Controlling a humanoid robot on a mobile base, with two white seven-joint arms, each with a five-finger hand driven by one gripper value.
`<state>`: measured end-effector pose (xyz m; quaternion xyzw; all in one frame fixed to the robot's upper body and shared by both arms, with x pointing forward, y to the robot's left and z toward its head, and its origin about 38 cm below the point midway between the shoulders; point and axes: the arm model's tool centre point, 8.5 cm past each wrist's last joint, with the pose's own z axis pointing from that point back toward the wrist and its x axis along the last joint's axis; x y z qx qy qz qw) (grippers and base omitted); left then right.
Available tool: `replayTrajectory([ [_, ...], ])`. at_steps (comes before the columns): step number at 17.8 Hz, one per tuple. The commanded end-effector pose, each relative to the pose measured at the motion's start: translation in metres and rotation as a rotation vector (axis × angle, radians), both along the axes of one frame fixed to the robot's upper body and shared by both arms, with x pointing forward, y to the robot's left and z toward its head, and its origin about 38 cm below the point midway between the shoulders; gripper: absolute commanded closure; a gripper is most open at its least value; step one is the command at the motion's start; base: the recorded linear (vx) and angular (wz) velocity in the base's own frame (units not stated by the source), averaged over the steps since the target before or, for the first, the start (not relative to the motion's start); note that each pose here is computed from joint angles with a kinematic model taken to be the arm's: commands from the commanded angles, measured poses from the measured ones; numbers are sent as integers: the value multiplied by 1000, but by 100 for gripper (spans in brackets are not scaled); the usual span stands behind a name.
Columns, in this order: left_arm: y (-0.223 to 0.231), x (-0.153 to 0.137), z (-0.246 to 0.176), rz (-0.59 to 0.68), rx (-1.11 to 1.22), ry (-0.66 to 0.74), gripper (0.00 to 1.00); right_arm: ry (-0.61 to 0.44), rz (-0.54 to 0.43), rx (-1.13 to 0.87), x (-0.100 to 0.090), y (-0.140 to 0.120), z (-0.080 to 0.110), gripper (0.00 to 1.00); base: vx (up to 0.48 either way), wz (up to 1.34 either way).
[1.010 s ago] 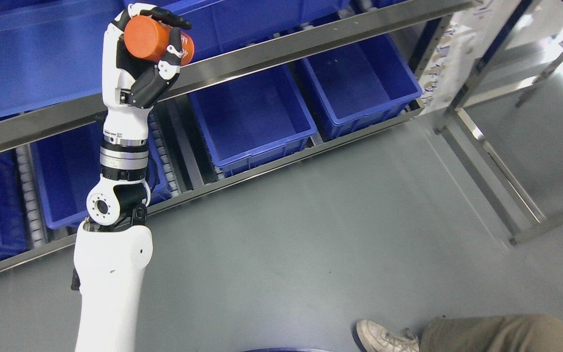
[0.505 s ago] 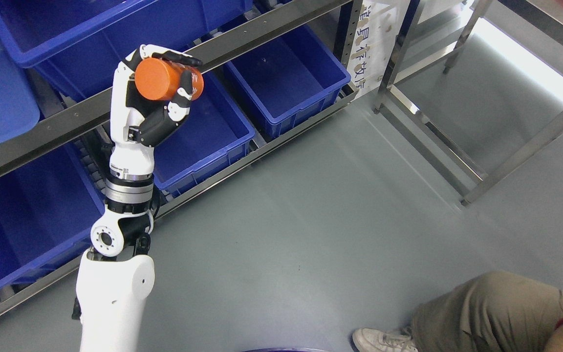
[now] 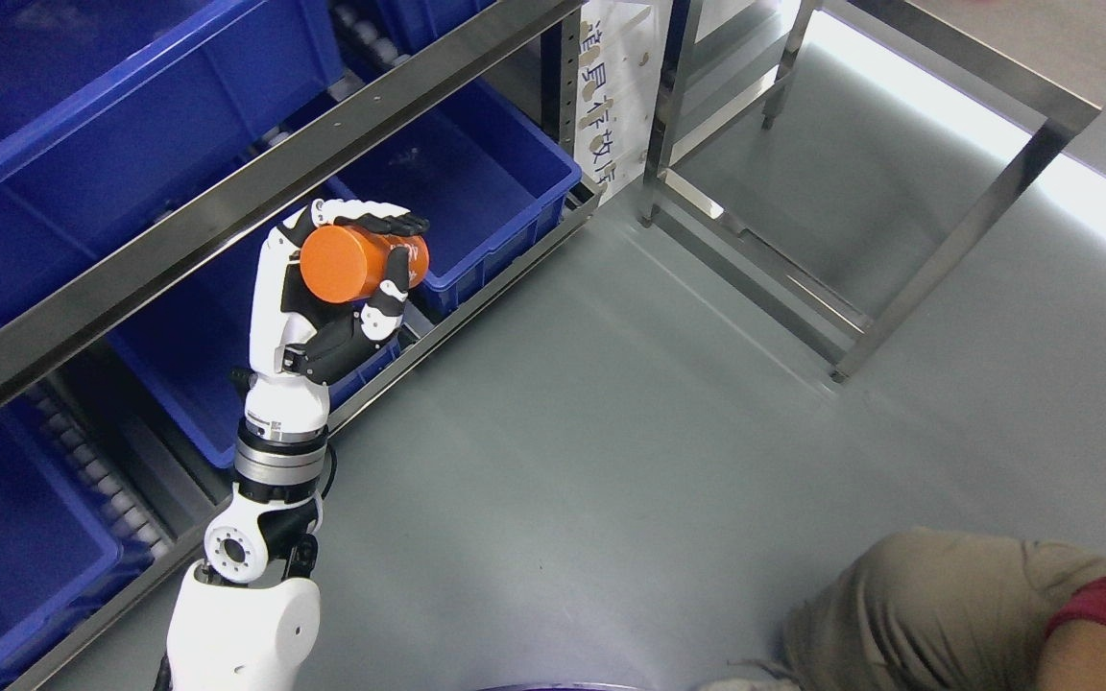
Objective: Grab orange capacitor from left shelf to right desk
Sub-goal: 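Hold the capacitor in the left hand while turning toward the steel table, then lower the capacitor with the left hand into the red tray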
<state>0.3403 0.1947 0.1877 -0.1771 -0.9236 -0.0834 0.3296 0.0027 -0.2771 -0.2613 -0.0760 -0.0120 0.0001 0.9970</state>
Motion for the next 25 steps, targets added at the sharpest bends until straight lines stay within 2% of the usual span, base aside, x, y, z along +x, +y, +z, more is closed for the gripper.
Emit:
replayTrajectory([
  [1,-4,-5,2,-23,16,-9,98,6,-5,-17,-9,-11,1,0,208,-314],
  [8,-9,-5,3,-37,15,-17,97,6,-5,-17,-9,-11,1,0,258,-287],
  [16,-55,8,30,-182,40,-63,97,6,-5,-17,-9,-11,1,0,308,-412],
  [21,-92,11,33,-288,62,7,97,6,-5,-17,-9,-11,1,0,338,-344],
  [25,-109,22,38,-315,78,78,97,6,-5,-17,-9,-11,1,0,342,-258],
])
